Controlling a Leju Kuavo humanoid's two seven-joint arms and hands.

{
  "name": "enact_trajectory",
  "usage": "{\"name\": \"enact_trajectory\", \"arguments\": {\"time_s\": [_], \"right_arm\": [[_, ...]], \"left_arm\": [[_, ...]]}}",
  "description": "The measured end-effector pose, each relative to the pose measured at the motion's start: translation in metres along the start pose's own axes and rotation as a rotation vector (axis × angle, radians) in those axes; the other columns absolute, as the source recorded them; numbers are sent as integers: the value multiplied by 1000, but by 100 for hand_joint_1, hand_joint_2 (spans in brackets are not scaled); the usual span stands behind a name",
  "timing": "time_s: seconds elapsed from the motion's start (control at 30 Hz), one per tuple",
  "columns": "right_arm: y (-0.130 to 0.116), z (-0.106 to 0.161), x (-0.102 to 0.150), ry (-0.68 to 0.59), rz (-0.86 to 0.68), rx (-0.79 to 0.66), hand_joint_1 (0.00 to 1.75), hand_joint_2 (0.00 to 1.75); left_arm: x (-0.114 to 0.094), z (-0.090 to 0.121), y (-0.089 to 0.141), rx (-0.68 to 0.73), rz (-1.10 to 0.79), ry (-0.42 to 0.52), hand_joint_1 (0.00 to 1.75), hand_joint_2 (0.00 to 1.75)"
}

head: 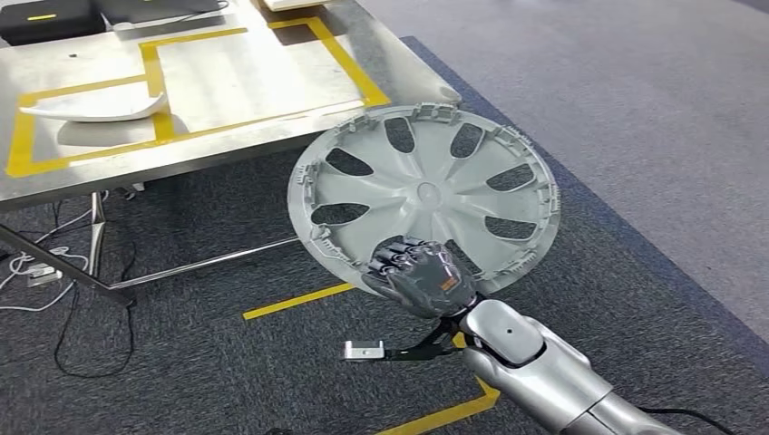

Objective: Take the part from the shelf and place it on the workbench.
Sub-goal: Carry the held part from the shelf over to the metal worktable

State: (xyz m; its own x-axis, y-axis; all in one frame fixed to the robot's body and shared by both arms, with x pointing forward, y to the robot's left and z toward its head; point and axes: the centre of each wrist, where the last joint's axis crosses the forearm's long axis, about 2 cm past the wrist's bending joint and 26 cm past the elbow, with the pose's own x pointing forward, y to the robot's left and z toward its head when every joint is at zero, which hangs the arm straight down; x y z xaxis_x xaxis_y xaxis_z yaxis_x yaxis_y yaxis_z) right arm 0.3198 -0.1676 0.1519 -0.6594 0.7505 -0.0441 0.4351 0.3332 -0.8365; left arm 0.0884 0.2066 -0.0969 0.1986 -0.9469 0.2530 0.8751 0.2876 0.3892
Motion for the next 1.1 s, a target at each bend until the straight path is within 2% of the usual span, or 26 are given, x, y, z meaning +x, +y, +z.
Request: {"name": "enact_trajectory", "arguments": {"time_s": [0.27, 0.47, 1.1], "right_arm": [[-2, -3, 1, -21, 6, -21, 175, 175], [-4, -6, 2, -35, -10, -46, 175, 175], [-3, -1, 5, -45, -21, -50, 175, 175]], "left_arm": [[1, -2, 8, 15, -6, -5, 0, 175], [-2, 0, 0, -4, -10, 6, 0, 175], [-2, 0, 1, -7, -19, 5, 0, 175]]}}
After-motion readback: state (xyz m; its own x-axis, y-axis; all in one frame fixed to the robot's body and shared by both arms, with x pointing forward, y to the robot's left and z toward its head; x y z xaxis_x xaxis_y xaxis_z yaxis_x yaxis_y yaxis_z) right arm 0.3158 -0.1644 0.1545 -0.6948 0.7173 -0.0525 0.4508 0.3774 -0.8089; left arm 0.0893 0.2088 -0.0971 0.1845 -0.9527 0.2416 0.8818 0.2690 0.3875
